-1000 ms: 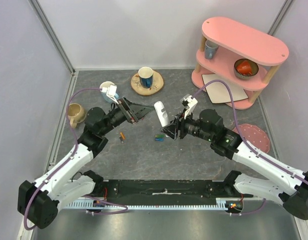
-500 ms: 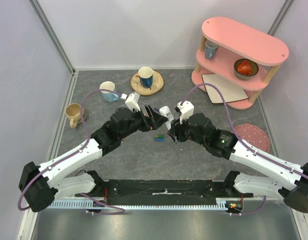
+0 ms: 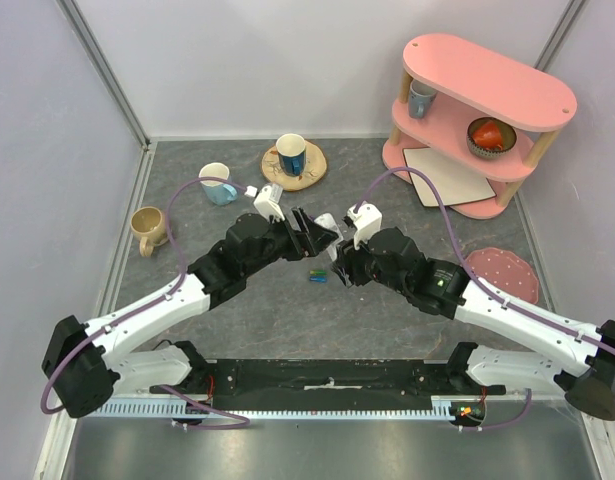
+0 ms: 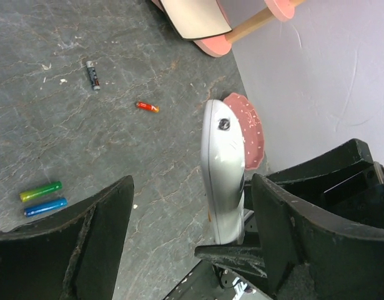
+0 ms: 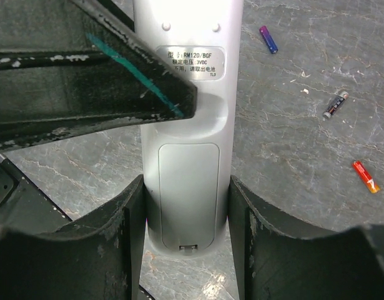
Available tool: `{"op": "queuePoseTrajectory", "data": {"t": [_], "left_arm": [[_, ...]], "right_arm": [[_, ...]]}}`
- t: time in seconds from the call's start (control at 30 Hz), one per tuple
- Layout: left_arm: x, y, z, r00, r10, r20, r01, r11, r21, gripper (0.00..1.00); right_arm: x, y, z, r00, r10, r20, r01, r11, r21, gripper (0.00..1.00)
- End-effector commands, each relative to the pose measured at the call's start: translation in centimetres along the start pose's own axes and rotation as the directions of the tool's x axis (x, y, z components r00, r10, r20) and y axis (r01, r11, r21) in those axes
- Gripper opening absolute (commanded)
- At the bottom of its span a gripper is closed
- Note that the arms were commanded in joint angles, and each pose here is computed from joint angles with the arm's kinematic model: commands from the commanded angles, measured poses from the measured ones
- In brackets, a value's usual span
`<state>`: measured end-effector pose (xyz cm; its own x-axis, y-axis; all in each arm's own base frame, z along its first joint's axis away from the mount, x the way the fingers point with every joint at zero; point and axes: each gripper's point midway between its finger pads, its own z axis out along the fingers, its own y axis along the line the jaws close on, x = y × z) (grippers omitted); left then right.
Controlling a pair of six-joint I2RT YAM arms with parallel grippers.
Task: Load the batteries into the remote control
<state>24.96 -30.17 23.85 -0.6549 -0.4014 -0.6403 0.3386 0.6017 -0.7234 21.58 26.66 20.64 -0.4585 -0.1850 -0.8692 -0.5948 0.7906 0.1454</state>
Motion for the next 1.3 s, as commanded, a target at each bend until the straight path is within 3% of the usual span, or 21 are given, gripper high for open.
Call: {"op": "queuePoseTrajectory", "data": {"t": [0.0,0.33,0.6,0.67,0.7,0.73,0.9,0.93,0.97,1.03,1.07,1.13,1.17,1.27], "left_arm": [[-2.4,-3.4,0.6,0.997,-0.005,0.080,-0.003,0.994,0.106,0.80],[-0.9,-4.1,1.9,1.000,0.001,0.030,-0.005,0.990,0.141,0.56],[-0.6,-4.1,2.4,1.000,0.007,0.024,-0.010,0.989,0.147,0.54],[-0.4,-4.0,2.5,1.000,0.007,0.022,-0.010,0.989,0.147,0.49],[-0.4,-3.9,2.4,1.000,0.007,0.023,-0.010,0.989,0.148,0.45],[-0.4,-4.0,2.4,1.000,0.007,0.026,-0.010,0.988,0.151,0.35],[-0.1,-3.9,2.4,1.000,0.008,0.021,-0.011,0.986,0.164,0.12],[-0.1,-3.9,2.3,1.000,0.009,0.021,-0.013,0.986,0.166,0.02],[0.0,-3.8,2.3,1.000,0.011,0.022,-0.014,0.986,0.167,0.02],[-0.2,-3.9,2.0,0.999,0.011,0.036,-0.017,0.984,0.175,0.02],[0.0,-3.4,1.9,0.999,0.010,0.039,-0.016,0.986,0.168,0.02],[-0.6,-3.1,1.6,0.996,0.001,0.085,-0.015,0.987,0.158,0.02],[-0.9,-2.3,1.0,0.993,-0.004,0.117,-0.013,0.990,0.140,0.02],[-2.6,-1.1,-0.3,0.970,-0.016,0.241,-0.011,0.993,0.114,0.02]], "right_arm": [[-3.3,0.8,-0.6,0.996,0.005,0.087,-0.003,1.000,-0.019,0.39],[-3.3,1.1,-0.4,0.996,0.010,0.086,-0.008,1.000,-0.025,0.39],[-3.1,1.3,-0.3,0.997,0.006,0.080,-0.003,1.000,-0.031,0.39],[-3.2,1.3,-0.3,0.997,0.005,0.081,-0.002,1.000,-0.031,0.39],[-3.1,1.2,-0.3,0.997,0.005,0.079,-0.002,1.000,-0.029,0.39],[-3.1,1.2,-0.3,0.997,0.006,0.077,-0.004,1.000,-0.029,0.38],[-3.0,1.4,-0.3,0.997,0.003,0.077,-0.001,0.999,-0.036,0.39],[-3.1,1.4,-0.4,0.997,0.003,0.080,0.000,0.999,-0.035,0.39],[-3.1,1.3,-0.5,0.997,0.005,0.083,-0.003,0.999,-0.035,0.40],[-3.3,1.1,-0.7,0.996,0.012,0.086,-0.009,1.000,-0.025,0.48],[-3.4,1.0,-0.8,0.996,0.017,0.089,-0.015,1.000,-0.020,0.66],[-3.8,0.8,-1.3,0.995,0.033,0.089,-0.033,0.999,-0.001,0.84],[-4.1,0.6,-1.8,0.994,0.042,0.098,-0.043,0.999,0.007,0.98],[-4.8,-0.1,-3.1,0.987,0.097,0.126,-0.102,0.994,0.031,0.98]]}}
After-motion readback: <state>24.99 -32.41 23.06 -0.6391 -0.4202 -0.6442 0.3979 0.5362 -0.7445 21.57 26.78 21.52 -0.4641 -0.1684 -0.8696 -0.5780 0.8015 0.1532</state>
